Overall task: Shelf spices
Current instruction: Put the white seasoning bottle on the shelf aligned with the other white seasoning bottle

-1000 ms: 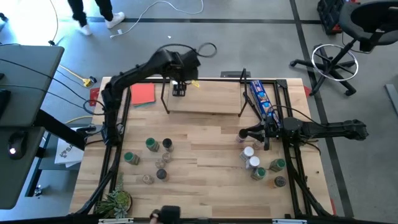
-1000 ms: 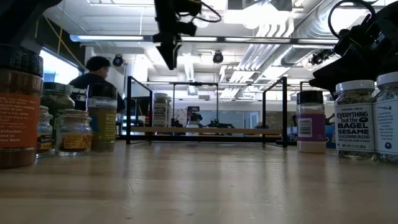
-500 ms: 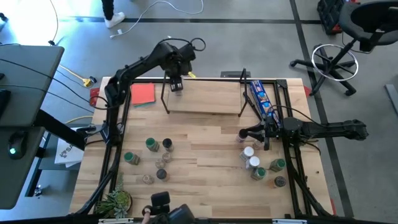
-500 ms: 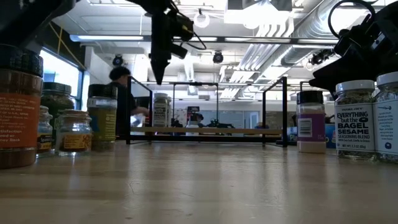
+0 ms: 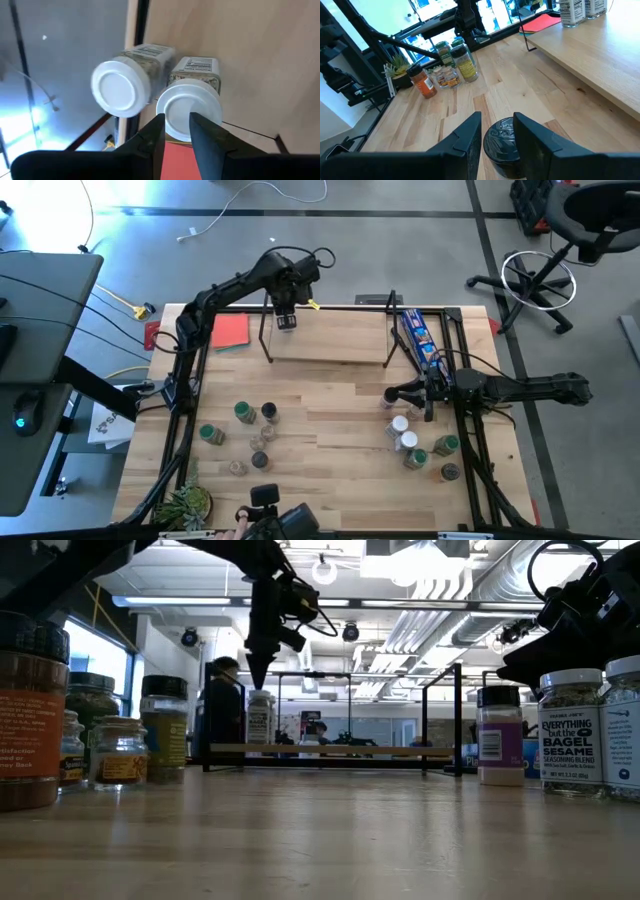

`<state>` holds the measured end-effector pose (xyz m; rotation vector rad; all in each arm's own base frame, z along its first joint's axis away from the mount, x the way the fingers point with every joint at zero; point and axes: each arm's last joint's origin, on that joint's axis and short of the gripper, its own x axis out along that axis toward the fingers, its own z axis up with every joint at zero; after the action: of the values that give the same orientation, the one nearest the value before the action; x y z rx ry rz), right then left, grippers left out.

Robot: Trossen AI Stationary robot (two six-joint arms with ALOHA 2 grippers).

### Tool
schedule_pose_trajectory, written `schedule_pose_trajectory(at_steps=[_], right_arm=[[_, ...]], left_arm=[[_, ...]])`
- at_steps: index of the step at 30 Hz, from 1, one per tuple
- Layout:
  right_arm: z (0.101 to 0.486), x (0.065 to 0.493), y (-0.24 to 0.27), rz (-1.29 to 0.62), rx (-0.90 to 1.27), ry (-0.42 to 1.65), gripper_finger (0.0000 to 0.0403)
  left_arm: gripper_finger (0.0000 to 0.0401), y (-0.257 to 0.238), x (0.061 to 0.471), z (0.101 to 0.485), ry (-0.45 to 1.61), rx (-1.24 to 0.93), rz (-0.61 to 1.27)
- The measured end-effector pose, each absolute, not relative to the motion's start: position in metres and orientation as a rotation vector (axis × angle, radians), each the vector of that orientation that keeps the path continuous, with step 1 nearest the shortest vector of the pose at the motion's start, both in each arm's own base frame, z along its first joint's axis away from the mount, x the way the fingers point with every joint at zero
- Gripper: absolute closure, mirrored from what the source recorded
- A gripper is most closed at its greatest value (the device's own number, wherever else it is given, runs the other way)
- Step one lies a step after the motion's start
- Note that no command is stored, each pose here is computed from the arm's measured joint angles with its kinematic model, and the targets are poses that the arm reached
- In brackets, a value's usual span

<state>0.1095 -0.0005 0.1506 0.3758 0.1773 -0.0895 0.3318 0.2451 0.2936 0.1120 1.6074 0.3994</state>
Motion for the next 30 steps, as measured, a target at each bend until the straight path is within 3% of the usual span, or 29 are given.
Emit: schedule_pose_trajectory(at_steps=[30], right_arm=[[0.151, 0.110, 0.000, -0.090, 0.376, 0.177, 0.0295]], left_arm=[[0.0319, 0.236, 0.341, 0.294, 1.617, 0.271, 0.275]])
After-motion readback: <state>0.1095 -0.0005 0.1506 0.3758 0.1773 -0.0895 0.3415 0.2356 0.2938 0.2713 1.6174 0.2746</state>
